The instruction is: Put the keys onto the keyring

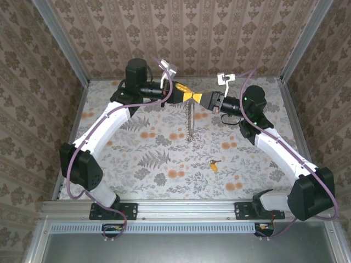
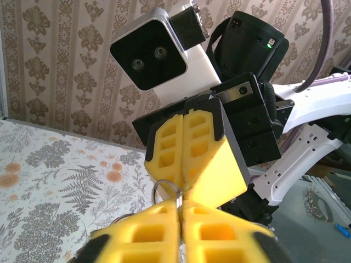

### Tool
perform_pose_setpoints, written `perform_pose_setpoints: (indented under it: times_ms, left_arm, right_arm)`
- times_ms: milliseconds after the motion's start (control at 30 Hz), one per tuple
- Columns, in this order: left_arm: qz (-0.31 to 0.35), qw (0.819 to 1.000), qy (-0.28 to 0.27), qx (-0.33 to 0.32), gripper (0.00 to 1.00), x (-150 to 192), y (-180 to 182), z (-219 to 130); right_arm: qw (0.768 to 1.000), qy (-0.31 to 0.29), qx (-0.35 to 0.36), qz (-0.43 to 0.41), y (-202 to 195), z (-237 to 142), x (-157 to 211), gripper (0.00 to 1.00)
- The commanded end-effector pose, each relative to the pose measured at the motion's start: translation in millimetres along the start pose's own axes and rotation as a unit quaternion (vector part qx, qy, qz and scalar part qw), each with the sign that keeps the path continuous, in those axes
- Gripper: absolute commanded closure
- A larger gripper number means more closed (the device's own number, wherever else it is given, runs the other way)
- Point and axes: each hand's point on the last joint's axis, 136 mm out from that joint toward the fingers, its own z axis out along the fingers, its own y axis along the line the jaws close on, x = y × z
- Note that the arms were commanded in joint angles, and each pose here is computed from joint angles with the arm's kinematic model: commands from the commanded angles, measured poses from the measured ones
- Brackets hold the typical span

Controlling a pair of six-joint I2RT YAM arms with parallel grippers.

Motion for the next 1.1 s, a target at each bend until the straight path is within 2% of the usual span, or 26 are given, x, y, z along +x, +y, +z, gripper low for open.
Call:
perform_pose_setpoints:
  times_ms: [0,133,233,533,800,1067]
  left_arm:
    - [0.012,0.999,-0.017,-0.029,0.66,-6,7,-1]
    - [0.009,0.993,-0.068,-0.096,0.43,-19,22,-22]
    - [0.004,0.99,-0.087,-0.112,0.41,-23,24,-29]
    - [-0.028,0.974,-0.169,-0.147,0.45,-39,34,-42]
    - [-0.041,0.967,-0.224,-0.116,0.49,-55,28,-43]
    - [-0.048,0.966,-0.244,-0.074,0.6,-64,29,-34]
  right_arm:
    - [0.999,-0.019,-0.003,-0.036,15,-2,-15,1.0]
    - [0.998,-0.029,-0.003,-0.06,16,-5,-22,1.0]
    - [0.996,-0.041,-0.013,-0.076,20,-7,-29,1.0]
    - [0.986,-0.101,-0.058,-0.123,36,-10,-48,1.0]
    - [0.974,-0.169,-0.089,-0.126,41,-10,-69,1.0]
    - [0.975,-0.183,-0.078,-0.095,22,-2,-69,1.0]
